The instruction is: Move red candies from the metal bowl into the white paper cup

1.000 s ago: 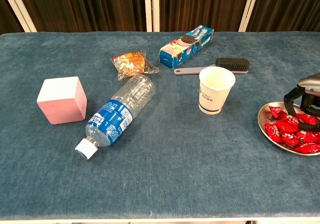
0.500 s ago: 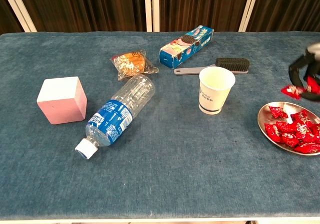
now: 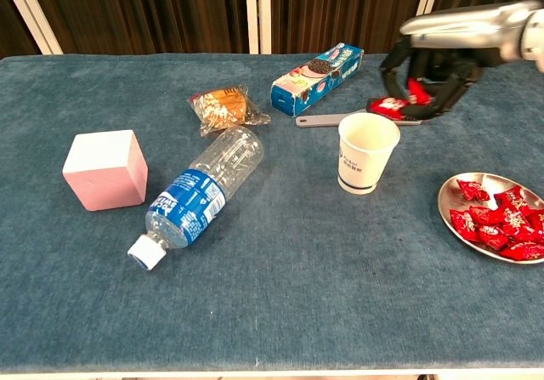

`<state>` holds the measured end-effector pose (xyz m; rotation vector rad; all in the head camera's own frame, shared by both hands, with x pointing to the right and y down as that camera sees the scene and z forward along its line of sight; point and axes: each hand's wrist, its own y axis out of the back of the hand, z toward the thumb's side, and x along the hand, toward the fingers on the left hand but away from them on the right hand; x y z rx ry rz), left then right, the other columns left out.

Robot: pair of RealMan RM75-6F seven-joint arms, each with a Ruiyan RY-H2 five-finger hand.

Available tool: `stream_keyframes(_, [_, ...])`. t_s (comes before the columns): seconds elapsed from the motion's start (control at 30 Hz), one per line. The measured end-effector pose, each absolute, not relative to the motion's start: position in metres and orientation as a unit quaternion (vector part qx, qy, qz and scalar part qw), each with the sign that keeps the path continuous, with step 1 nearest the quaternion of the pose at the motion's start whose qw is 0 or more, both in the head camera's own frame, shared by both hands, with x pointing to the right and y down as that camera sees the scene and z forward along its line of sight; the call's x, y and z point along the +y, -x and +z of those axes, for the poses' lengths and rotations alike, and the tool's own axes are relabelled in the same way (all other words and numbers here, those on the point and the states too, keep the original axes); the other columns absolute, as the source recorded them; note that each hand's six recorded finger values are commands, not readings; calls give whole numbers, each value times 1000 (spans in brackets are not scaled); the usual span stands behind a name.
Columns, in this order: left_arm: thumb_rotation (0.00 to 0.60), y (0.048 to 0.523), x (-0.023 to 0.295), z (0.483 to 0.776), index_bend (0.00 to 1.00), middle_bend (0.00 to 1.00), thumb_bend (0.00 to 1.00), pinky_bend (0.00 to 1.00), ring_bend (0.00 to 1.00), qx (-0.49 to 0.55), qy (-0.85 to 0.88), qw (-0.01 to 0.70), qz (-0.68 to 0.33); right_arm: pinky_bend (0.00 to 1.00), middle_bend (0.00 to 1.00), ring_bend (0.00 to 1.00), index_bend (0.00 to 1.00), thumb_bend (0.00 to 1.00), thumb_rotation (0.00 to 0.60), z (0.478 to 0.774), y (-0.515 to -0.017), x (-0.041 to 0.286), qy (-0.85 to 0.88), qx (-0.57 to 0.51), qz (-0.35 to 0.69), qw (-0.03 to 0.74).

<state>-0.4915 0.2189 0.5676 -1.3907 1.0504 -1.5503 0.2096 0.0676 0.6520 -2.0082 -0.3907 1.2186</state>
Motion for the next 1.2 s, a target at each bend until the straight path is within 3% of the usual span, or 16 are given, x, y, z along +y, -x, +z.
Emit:
stream_keyframes(0.27, [600, 495, 218, 568, 0, 0, 7, 0, 0, 415, 546, 393, -613, 1000, 932, 1000, 690, 618, 600, 663, -183, 64, 788, -132, 473, 373])
stream_keyframes(0.63, [600, 496, 218, 570, 0, 0, 7, 0, 0, 416, 546, 390, -614, 1000, 932, 1000, 591, 612, 600, 667, -179, 69, 781, -121, 478, 382])
stream_keyframes(1.2, [600, 497, 217, 572, 0, 0, 7, 0, 0, 418, 546, 389, -613, 1000, 932, 1000, 529, 417, 600, 664, -181, 70, 776, -125, 480, 390])
